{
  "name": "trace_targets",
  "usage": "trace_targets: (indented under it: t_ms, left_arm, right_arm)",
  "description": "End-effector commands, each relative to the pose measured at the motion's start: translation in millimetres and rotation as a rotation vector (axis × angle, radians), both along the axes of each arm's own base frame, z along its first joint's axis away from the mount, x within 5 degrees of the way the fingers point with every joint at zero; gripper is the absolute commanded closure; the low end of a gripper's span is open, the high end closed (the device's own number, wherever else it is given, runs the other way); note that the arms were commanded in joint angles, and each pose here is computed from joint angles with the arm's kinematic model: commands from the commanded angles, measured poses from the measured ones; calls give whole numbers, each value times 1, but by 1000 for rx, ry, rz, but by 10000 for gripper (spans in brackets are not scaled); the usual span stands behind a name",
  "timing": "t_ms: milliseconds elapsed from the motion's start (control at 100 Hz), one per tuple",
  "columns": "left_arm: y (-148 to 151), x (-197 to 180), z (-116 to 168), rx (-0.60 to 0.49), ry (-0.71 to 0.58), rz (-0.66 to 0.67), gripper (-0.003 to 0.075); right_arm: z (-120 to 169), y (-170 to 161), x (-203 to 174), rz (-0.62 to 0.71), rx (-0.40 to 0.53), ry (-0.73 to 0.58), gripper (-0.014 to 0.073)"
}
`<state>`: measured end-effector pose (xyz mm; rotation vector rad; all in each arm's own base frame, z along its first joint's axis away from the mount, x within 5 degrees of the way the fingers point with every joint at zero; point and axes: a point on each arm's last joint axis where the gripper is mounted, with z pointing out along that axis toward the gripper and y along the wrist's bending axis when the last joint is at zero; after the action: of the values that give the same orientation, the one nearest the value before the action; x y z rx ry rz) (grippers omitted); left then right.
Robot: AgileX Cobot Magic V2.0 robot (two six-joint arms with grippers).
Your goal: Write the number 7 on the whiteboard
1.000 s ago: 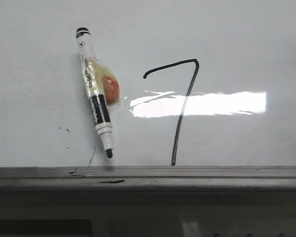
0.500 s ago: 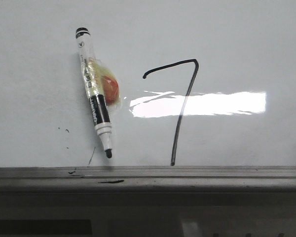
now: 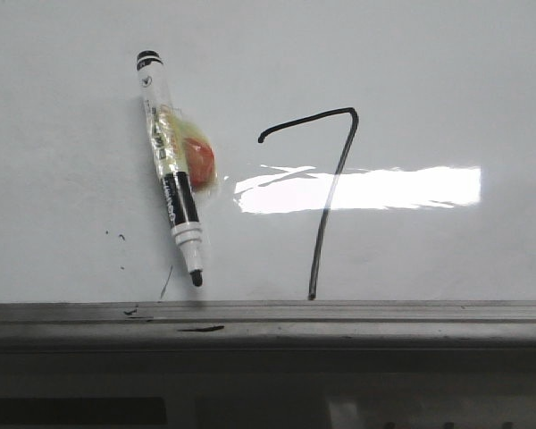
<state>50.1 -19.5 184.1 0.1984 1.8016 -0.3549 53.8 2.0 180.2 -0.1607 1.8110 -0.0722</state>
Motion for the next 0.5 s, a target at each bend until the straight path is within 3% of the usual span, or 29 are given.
trace_targets:
  t_ms: [0, 490]
  left_arm:
    - [0, 0, 0, -43, -67, 10, 741]
    - [0, 0, 0, -43, -67, 10, 741]
  right_arm:
    - [-3, -1, 0, -13, -28, -19, 659]
    - [-2, -1, 0, -13, -30, -24, 659]
